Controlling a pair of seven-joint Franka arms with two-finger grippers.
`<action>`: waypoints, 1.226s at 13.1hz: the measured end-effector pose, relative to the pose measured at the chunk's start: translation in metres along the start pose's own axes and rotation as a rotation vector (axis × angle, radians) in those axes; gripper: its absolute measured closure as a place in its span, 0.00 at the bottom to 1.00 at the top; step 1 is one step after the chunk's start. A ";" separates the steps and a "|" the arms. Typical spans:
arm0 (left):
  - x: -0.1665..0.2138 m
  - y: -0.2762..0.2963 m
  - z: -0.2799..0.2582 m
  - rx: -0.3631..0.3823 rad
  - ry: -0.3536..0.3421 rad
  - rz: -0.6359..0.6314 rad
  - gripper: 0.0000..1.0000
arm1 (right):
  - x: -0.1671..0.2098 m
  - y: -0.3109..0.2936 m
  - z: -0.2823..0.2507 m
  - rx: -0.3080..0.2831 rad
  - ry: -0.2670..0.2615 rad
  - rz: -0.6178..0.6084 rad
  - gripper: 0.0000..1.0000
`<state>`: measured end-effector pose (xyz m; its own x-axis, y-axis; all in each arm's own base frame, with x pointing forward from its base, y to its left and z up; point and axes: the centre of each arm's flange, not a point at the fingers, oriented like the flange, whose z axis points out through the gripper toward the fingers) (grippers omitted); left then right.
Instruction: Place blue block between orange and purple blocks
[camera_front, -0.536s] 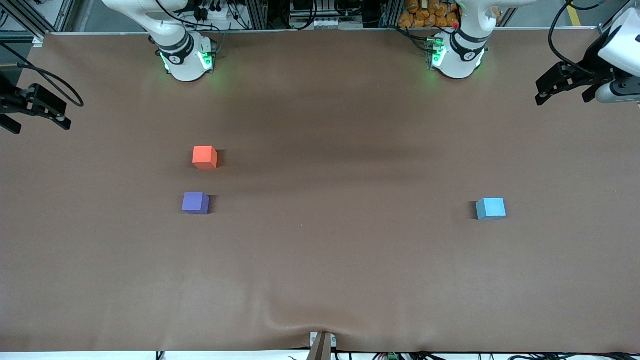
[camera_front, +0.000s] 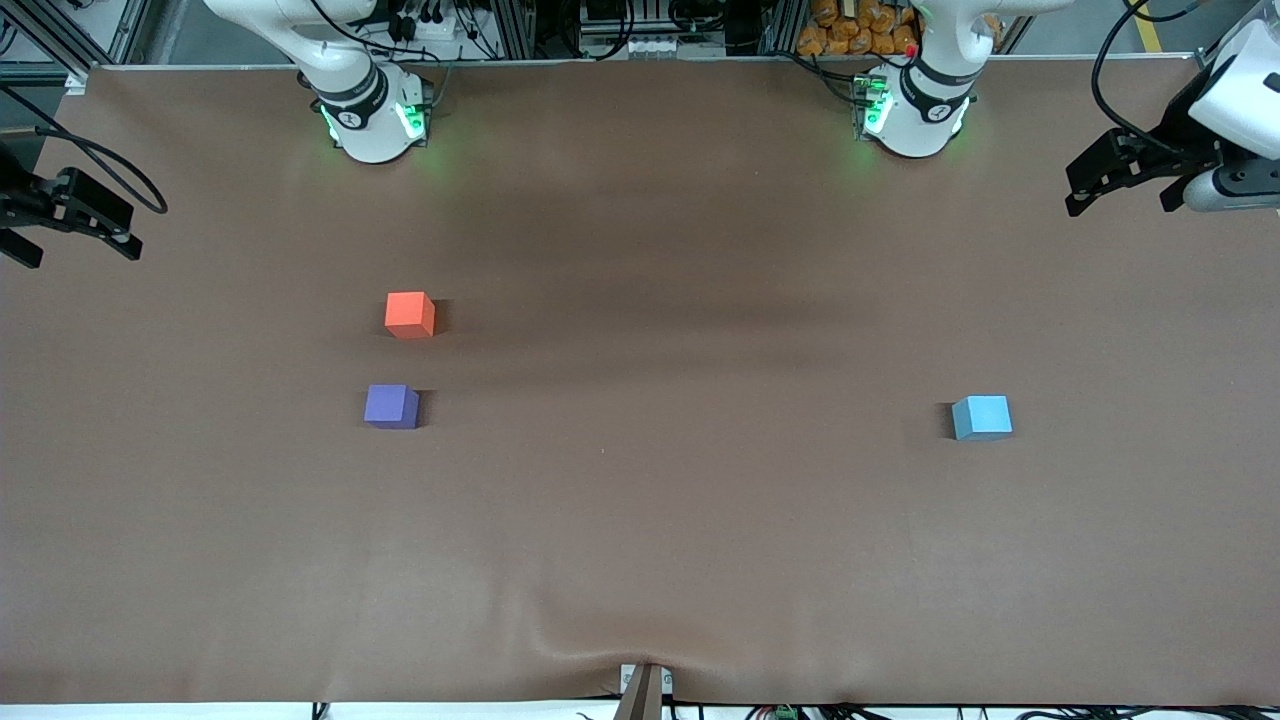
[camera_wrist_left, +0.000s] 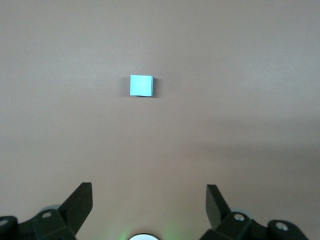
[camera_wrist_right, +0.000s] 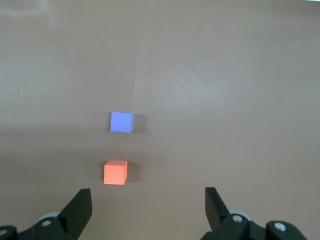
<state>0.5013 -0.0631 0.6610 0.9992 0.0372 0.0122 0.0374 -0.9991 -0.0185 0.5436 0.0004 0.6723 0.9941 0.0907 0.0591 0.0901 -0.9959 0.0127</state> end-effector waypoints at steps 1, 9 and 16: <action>0.001 0.000 0.000 0.000 -0.001 0.000 0.00 | 0.000 0.000 0.000 0.000 0.000 0.000 0.00; 0.003 -0.010 0.000 -0.001 -0.001 -0.019 0.00 | 0.000 0.000 0.000 0.000 0.000 0.003 0.00; 0.007 -0.035 -0.004 -0.002 0.008 -0.058 0.00 | -0.002 0.000 0.001 0.001 -0.017 0.013 0.00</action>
<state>0.5068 -0.0278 0.6656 0.9952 0.0951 0.0215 0.0954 -0.9953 -0.0153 0.5419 0.0002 0.6708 0.9961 0.0774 0.0425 0.0770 -0.9970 0.0106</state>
